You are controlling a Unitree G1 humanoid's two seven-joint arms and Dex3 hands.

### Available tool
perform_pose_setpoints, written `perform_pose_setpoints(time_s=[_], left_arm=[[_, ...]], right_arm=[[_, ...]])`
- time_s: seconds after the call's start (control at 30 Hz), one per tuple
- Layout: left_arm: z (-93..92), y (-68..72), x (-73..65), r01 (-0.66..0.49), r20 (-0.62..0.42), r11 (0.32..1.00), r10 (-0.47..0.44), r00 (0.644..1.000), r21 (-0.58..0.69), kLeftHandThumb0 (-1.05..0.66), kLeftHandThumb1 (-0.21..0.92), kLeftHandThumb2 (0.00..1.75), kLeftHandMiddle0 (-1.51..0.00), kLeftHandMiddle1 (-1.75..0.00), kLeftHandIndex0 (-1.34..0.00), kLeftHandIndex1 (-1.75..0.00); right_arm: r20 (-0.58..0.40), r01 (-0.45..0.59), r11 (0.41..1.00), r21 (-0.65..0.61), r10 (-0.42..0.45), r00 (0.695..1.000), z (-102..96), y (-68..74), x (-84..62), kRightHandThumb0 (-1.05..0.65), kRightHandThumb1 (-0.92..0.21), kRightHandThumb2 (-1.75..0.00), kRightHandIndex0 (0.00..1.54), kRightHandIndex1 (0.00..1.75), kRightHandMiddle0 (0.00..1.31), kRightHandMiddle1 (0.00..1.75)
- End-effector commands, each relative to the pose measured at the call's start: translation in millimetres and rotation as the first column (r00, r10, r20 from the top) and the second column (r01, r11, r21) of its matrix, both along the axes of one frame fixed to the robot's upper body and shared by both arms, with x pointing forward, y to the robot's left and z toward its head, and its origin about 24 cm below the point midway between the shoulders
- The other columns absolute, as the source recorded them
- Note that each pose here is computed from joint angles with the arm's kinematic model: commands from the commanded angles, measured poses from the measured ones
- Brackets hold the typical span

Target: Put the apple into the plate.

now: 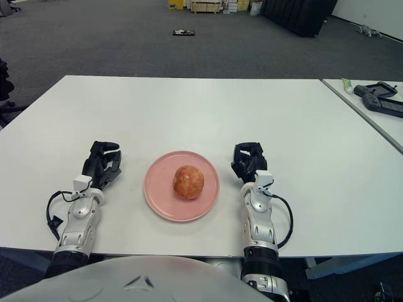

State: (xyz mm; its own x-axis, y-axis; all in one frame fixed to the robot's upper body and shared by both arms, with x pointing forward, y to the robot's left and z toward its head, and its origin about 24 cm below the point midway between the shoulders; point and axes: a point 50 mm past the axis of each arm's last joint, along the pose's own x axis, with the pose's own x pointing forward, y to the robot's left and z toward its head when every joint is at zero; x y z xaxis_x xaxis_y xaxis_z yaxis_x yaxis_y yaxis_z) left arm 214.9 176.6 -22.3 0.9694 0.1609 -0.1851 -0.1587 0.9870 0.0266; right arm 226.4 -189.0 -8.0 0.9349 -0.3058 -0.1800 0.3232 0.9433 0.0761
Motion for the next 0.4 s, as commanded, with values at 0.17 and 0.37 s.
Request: perform_pose_setpoints(time_s=[0.17, 0.37], left_arm=[[-18.7, -2.4, -11.9, 0.015, -0.115, 0.999, -0.018, 0.993, -0.032, -0.34, 0.92, 0.53, -0.35, -1.43, -0.2, -1.75], [-20.2, -1.4, -12.1, 0.019, -0.12, 0.999, -0.023, 0.993, -0.038, -0.34, 0.92, 0.53, -0.37, -1.4, -0.19, -1.75]], right_arm=[[-0.094, 0.007, 1.0, 0.022, -0.005, 0.996, -14.3, 0.7, -8.0, -0.37, -0.77, -0.73, 0.45, 1.3, 0.27, 1.75], [-0.098, 0.001, 1.0, 0.019, 0.0, 0.995, -14.2, 1.5, -8.7, -0.36, -0.78, -0.72, 0.45, 1.29, 0.27, 1.75]])
